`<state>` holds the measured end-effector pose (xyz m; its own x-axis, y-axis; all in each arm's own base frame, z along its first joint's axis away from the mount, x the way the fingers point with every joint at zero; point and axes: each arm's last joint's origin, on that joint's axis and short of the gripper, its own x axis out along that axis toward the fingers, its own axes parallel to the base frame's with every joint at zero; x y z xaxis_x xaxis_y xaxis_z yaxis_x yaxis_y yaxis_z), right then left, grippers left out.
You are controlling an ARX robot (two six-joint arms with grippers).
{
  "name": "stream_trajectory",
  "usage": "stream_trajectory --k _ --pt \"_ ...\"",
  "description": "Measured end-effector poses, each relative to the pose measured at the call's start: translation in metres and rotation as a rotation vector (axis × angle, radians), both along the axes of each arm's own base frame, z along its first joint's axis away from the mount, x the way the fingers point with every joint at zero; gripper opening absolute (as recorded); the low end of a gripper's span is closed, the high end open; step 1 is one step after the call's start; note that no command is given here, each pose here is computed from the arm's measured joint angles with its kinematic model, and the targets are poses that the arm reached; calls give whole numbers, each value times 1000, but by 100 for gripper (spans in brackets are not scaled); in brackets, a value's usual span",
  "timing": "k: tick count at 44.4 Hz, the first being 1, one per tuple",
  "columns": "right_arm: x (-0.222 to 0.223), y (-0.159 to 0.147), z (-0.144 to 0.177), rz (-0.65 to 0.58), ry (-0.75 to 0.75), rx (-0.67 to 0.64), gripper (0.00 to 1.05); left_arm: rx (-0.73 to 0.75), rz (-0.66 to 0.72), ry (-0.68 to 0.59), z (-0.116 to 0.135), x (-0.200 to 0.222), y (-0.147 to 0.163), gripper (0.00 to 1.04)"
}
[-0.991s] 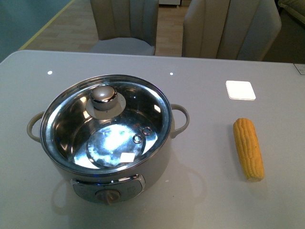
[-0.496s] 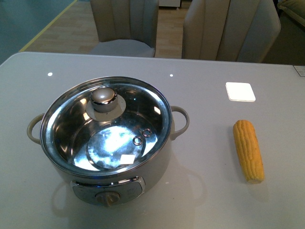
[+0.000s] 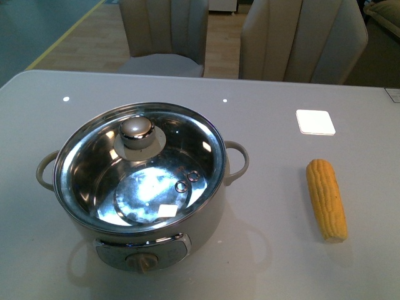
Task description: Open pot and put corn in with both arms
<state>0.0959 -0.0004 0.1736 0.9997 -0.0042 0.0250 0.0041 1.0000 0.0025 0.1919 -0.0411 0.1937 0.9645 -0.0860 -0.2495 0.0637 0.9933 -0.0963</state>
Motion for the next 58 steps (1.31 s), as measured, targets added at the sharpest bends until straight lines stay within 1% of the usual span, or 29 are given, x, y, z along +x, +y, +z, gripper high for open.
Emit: stream_trajectory --k 4,7,12,20,30,39,47,58 --pt "0 0 0 0 0 0 96 42 -13 -14 -14 39 -25 98" --pt "0 0 0 0 0 0 96 56 -35 -16 -22 53 -36 98" --pt "0 0 0 0 0 0 96 65 -79 7 -44 77 -57 98" --pt "0 0 0 0 0 0 96 104 -140 28 -81 93 -84 98" --pt "0 0 0 0 0 0 96 122 -158 77 -111 106 -96 98" --pt "0 0 0 0 0 0 96 120 -151 87 -119 119 -100 98" --pt "0 0 0 0 0 0 96 116 -143 139 -133 123 -102 98" --pt "0 0 0 0 0 0 96 92 -135 146 -135 127 -104 98"
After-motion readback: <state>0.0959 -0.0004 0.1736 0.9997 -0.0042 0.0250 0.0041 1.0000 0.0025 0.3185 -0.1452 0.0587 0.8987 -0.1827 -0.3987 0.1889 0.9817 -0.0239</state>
